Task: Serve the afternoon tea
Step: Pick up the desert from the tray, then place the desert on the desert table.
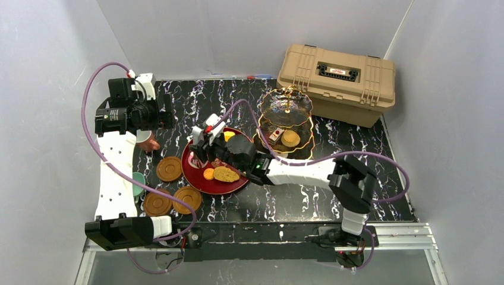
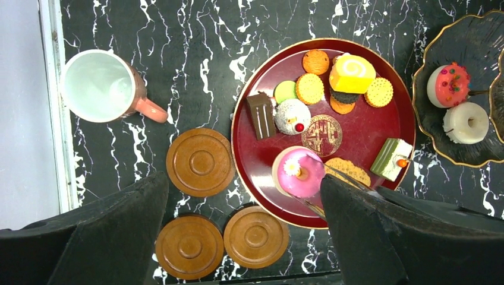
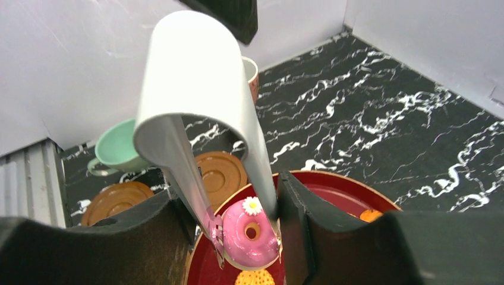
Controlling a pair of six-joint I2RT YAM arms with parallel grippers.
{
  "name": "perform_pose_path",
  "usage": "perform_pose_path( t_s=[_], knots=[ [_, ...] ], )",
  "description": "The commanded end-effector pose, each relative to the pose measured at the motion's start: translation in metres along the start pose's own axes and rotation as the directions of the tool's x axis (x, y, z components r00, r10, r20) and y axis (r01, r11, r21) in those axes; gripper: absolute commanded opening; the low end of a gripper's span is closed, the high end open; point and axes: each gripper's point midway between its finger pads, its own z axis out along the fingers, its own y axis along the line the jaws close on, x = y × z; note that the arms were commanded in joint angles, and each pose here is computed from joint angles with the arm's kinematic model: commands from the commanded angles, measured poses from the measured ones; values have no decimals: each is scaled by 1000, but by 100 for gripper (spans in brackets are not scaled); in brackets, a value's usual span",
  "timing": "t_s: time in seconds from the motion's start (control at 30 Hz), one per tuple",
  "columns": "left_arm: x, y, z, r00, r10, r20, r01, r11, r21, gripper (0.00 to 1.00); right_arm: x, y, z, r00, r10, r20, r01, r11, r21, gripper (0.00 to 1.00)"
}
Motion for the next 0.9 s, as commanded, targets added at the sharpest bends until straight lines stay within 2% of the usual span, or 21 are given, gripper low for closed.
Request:
perform_pose_path(
  t_s=[0.0, 0.2, 0.53, 0.87],
  knots=[
    [-12, -3, -17, 998, 6, 59, -6, 1000, 9, 98, -57, -4, -22, 992, -3, 123, 0, 1000, 24, 28],
    [-13, -4, -18, 998, 8, 61, -9, 1000, 12, 98, -56, -33, -80, 996, -60, 66, 51, 990, 135, 28],
    [-24, -10, -23, 996, -8, 86, 5, 999, 38, 98, -49, -83, -188, 998, -69, -17, 70, 941, 332, 28],
    [-34, -14, -29, 994, -10, 108, 4, 998, 56, 98, -27, -112, -253, 994, -48, -97, 86, 890, 448, 28]
  ],
)
